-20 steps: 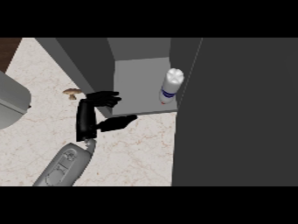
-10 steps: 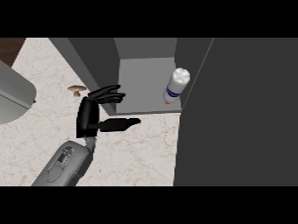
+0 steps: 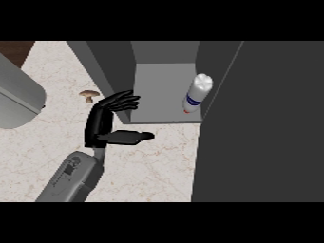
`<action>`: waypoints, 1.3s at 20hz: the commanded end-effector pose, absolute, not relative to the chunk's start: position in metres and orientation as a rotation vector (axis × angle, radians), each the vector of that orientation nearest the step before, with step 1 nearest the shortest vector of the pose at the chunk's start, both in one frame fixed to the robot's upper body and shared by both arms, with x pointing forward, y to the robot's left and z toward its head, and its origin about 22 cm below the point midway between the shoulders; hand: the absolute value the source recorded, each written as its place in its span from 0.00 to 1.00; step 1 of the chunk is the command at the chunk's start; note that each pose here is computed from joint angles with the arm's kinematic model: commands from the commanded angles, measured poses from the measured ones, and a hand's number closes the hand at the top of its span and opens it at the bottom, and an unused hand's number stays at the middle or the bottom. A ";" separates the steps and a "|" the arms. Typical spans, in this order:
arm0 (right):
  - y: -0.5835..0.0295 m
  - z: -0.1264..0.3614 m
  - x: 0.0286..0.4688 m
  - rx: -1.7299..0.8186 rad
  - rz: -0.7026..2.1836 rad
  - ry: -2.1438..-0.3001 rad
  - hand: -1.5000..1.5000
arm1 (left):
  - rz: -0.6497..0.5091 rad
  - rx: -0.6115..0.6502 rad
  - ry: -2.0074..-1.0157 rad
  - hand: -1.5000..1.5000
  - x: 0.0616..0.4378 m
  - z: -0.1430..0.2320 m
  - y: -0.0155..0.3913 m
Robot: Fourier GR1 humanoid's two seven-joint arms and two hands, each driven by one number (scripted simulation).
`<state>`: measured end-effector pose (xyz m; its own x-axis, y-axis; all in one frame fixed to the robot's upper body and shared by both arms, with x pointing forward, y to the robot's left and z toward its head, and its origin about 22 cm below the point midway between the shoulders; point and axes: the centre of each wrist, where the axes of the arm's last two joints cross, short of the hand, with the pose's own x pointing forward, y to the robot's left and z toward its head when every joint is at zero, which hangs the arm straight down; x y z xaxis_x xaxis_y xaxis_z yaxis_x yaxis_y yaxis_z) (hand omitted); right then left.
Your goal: Pick up the bottled water, place it into the cabinet and close the cabinet
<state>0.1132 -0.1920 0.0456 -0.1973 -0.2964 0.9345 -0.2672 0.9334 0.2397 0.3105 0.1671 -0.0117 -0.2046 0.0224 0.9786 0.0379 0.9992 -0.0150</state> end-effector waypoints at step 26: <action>-0.178 0.063 0.093 0.463 0.257 -1.684 1.00 | 0.114 -0.475 -1.919 0.00 0.167 0.075 0.172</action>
<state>0.0954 -0.1890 0.0578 -0.1672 -0.1852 0.9684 -0.3516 0.9288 0.1169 0.1932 0.1652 0.0712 -0.3168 0.3514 0.8810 0.2569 0.9259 -0.2769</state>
